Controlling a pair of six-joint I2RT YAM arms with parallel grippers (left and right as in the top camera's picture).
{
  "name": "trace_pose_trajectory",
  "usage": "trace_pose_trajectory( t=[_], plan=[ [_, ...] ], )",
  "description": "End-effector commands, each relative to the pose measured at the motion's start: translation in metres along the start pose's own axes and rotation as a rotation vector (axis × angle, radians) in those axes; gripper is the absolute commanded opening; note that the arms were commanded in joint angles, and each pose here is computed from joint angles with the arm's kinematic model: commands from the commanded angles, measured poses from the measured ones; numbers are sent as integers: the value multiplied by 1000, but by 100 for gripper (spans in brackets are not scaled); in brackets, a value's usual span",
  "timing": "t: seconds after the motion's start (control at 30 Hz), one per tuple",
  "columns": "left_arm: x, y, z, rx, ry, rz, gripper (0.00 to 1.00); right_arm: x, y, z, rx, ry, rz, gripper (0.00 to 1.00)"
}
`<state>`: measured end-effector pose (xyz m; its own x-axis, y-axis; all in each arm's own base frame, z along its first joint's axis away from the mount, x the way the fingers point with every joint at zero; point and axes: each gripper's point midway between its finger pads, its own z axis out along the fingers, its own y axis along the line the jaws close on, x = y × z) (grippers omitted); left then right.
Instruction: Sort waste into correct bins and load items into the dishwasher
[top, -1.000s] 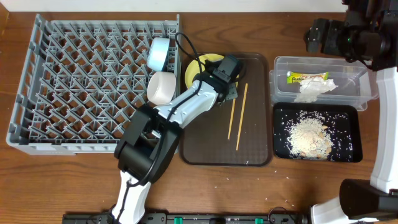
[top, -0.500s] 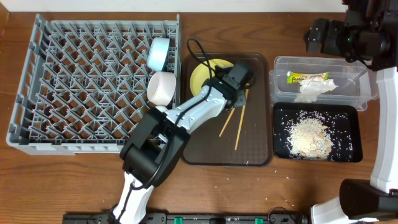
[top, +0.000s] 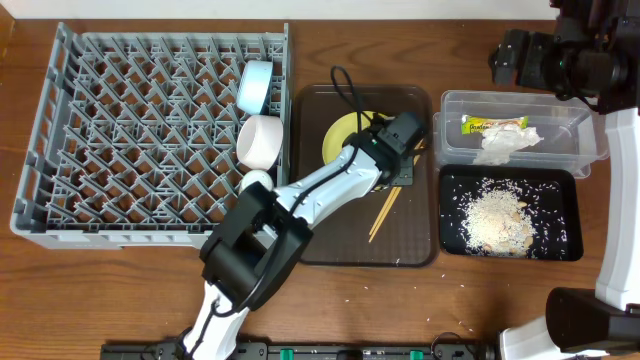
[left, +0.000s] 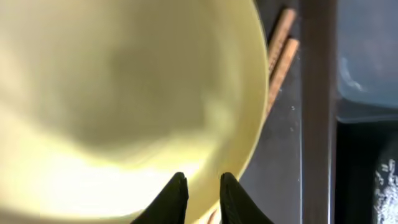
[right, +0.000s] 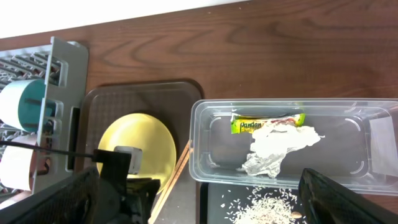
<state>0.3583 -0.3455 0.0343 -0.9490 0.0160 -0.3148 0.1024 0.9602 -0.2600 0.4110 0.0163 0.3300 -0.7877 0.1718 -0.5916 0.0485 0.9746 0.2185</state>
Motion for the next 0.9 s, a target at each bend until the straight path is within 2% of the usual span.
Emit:
trace_pose_trajectory(
  t=[0.0, 0.1, 0.17, 0.2, 0.3, 0.4, 0.67, 0.77, 0.87],
  plan=[
    [-49, 4, -69, -31, -156, 164, 23, 2, 3, 2, -8, 8, 5, 99],
    [-64, 28, -94, -74, -182, 209, 34, 2, 4, 2, -8, 8, 5, 99],
    [-72, 51, -104, -108, -172, 227, 38, 2, 3, 2, -8, 8, 5, 99],
    [-76, 73, -105, -141, -153, 213, 45, 2, 4, 2, -8, 8, 5, 99],
    [-78, 109, -95, -192, -105, 157, 51, 2, 4, 2, -8, 7, 5, 99],
    [-72, 137, -77, -231, -47, 115, 52, 2, 4, 2, -8, 8, 5, 99],
    [-54, 154, -42, -263, 57, 121, 53, 2, 3, 2, -8, 8, 5, 99],
    [-44, 147, -30, -207, 107, 117, 64, 2, 4, 2, -8, 7, 5, 99],
    [-39, 144, -22, -181, 131, 114, 65, 2, 4, 2, -8, 8, 5, 99]
  ],
)
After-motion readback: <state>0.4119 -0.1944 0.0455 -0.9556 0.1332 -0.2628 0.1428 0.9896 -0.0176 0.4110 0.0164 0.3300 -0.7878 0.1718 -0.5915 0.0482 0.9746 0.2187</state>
